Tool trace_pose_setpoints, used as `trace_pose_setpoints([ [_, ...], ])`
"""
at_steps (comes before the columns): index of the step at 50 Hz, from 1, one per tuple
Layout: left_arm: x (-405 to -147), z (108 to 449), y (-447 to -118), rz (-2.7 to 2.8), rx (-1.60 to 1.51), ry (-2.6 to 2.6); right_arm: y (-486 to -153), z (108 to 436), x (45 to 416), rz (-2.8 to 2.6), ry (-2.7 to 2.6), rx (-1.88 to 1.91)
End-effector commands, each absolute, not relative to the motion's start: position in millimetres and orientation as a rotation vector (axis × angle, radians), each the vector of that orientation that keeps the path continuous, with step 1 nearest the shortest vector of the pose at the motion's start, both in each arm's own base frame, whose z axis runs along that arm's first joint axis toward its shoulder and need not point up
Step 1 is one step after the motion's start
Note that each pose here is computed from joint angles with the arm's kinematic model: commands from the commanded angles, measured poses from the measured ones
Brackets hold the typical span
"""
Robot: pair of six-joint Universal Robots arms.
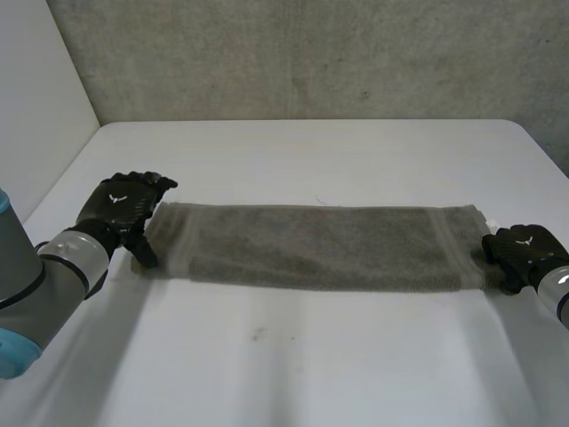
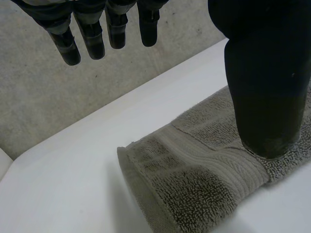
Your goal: Fold the towel.
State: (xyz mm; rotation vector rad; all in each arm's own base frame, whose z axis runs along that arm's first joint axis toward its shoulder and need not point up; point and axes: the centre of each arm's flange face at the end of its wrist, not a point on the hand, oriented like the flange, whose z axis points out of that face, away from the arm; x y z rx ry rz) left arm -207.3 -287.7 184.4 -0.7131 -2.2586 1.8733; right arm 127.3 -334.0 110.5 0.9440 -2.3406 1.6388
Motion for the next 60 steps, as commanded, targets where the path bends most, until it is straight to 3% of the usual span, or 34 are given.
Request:
trace_pose_setpoints([
  [1,-207.9,183.8,-286.9,1.87,-0.716,-2.258,-333.2,110.4,130.0,1.657,-2.347,0.97],
  [6,-207.9,183.7,-286.7,1.868,-0.716,-2.26,-336.6,116.0,128.1,1.685,-2.317,0.961],
  [11,-208.1,183.3,-286.1,1.867,-0.716,-2.261,-348.1,124.6,103.8,1.692,-2.275,0.866],
  [19,-208.4,181.0,-284.1,1.855,-0.717,-2.265,-381.9,140.0,33.6,1.668,-2.187,0.661],
  [21,-207.9,180.7,-284.2,1.856,-0.716,-2.266,-392.7,146.6,-1.7,1.626,-2.122,0.622],
  [27,-208.7,180.5,-283.4,1.854,-0.719,-2.264,-400.1,158.8,-4.9,1.609,-1.998,0.757],
  [30,-209.0,180.1,-282.9,1.853,-0.719,-2.265,-401.4,175.3,27.5,1.679,-1.938,0.848],
  [32,-209.3,179.7,-282.2,1.85,-0.721,-2.266,-394.2,204.4,94.4,1.842,-1.837,0.991],
  [33,-209.3,179.7,-282.2,1.85,-0.721,-2.266,-394.1,204.5,94.7,1.843,-1.836,0.991],
  [35,-209.3,179.7,-282.2,1.85,-0.721,-2.266,-379.1,219.2,154.6,1.98,-1.78,1.121],
  [36,-209.3,179.7,-282.2,1.85,-0.721,-2.266,-379.0,219.3,154.8,1.981,-1.78,1.121],
  [37,-209.8,179.7,-281.9,1.849,-0.723,-2.264,-371.0,223.1,179.8,2.034,-1.76,1.174],
  [38,-209.8,179.7,-281.9,1.849,-0.723,-2.264,-370.9,223.1,180.1,2.035,-1.76,1.175],
  [40,-211.1,179.7,-280.9,1.847,-0.727,-2.261,-342.7,222.3,243.6,2.136,-1.732,1.326],
  [41,-211.1,179.7,-280.9,1.847,-0.727,-2.261,-342.5,222.3,243.9,2.137,-1.731,1.326],
  [43,-211.5,179.7,-280.6,1.847,-0.729,-2.26,-304.0,211.7,307.8,2.206,-1.696,1.515],
  [46,-211.5,179.7,-280.6,1.847,-0.729,-2.26,-285.2,202.4,333.3,2.218,-1.693,1.607],
  [48,-211.5,179.7,-280.6,1.847,-0.729,-2.26,-253.3,175.9,369.7,2.203,-1.707,1.773],
  [54,-211.5,177.3,-278.4,1.835,-0.731,-2.266,-209.5,123.2,401.0,2.034,-1.806,2.037],
  [60,-212.3,176.6,-277.1,1.83,-0.734,-2.267,-203.0,124.2,398.3,1.945,-1.872,2.077],
])
